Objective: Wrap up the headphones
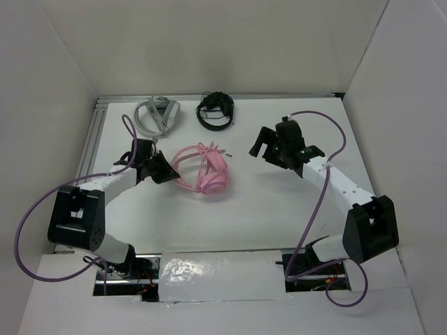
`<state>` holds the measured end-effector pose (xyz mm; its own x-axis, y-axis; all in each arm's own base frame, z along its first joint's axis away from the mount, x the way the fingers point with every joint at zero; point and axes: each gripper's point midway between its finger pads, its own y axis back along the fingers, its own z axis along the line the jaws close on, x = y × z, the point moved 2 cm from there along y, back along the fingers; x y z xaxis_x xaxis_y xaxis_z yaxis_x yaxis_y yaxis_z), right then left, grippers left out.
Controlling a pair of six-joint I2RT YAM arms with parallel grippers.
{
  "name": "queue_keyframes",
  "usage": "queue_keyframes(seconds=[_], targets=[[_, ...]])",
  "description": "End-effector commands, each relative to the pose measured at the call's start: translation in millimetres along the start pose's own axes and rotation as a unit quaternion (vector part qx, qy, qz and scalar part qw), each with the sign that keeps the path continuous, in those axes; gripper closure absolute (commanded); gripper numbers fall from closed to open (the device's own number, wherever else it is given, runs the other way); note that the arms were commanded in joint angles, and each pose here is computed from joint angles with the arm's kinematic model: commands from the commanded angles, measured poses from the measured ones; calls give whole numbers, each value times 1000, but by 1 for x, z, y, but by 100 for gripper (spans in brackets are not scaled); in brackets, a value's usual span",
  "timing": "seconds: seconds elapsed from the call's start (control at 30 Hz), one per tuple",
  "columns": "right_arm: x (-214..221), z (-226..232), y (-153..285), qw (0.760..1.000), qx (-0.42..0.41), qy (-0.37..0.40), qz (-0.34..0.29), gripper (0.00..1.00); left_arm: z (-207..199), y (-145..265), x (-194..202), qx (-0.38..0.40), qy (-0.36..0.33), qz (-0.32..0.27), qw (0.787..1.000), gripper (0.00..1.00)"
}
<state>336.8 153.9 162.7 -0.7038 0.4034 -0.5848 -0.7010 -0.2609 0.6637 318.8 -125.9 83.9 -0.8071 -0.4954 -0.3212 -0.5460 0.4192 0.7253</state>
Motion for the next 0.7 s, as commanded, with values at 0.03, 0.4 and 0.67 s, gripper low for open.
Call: queue_keyframes(seconds=[0.03, 0.4, 0.67], targets=[[-4, -2, 7, 1000, 2, -7, -21, 0, -18, 3, -23, 28, 42, -20, 999, 100], [-3, -8, 7, 999, 19, -10, -27, 0, 5, -10, -24, -39, 69, -18, 997, 96], [-5, -9, 10, 999, 21, -11, -34, 0, 13, -9, -23, -64, 67, -16, 996, 56]])
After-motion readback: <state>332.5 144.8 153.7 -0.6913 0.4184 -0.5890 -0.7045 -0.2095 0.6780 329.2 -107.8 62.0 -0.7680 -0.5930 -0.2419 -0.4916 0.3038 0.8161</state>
